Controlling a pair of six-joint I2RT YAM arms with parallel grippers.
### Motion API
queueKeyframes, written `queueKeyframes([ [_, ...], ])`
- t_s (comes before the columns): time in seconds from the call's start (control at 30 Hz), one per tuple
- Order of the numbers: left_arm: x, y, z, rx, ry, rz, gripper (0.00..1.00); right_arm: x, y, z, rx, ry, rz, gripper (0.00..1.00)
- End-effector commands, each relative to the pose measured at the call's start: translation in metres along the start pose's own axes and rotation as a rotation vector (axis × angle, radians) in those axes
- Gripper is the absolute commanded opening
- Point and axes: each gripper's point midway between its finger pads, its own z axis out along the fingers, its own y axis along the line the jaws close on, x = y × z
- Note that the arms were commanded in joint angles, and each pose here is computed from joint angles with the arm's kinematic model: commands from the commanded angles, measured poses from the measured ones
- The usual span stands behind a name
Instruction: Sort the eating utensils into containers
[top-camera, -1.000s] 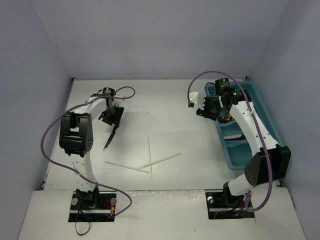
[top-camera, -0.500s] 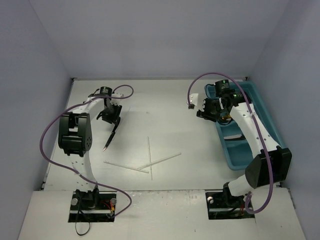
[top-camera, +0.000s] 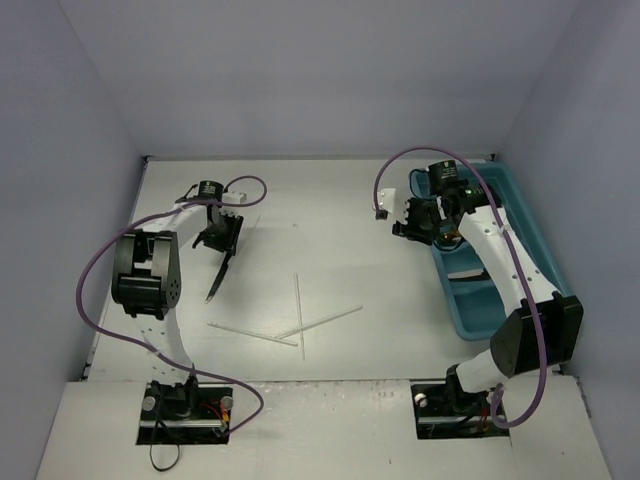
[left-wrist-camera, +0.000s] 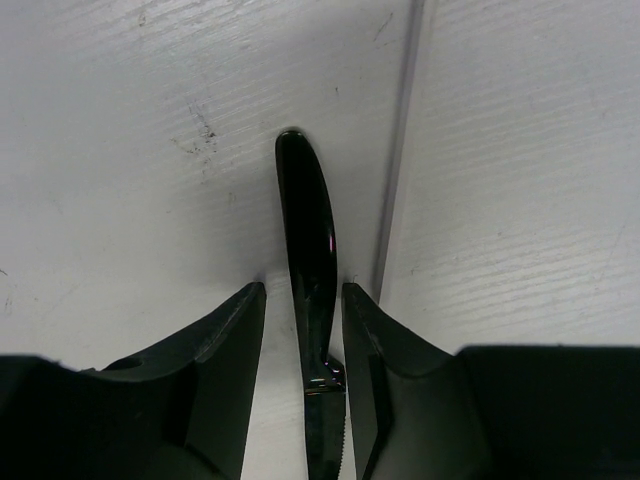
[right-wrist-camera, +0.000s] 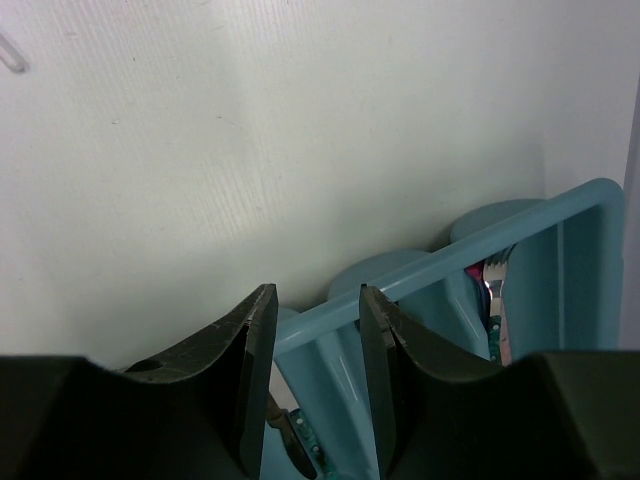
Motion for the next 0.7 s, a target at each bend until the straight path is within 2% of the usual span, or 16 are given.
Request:
queueKeyframes([
  [0.0,0.025,0.009,0.001,-0.052,0.069,-0.017,0.32,-0.005,0.000,-0.010,0.025,-0.007,-0.017,0.36],
  [0.1,0.027,0.011,0.006,-0.063,0.084,-0.019,0.25,-0.008,0.000,-0.010,0.024,-0.013,-0.024,0.36],
  [0.23,0.028,0.012,0.009,-0.068,0.095,-0.025,0.09,-0.015,0.002,-0.010,0.022,-0.019,-0.059,0.34],
  [0.33,0.026,0.009,0.008,-0.057,0.087,-0.035,0.01,-0.021,0.004,-0.010,0.020,-0.026,-0.098,0.33],
  [0.53,0.008,-0.005,-0.017,-0.001,0.018,-0.065,0.00,-0.051,0.011,-0.011,0.010,-0.090,-0.200,0.28],
  [0.67,-0.021,-0.018,-0.059,0.049,-0.067,-0.072,0.00,-0.074,0.017,-0.010,-0.001,-0.125,-0.279,0.24],
])
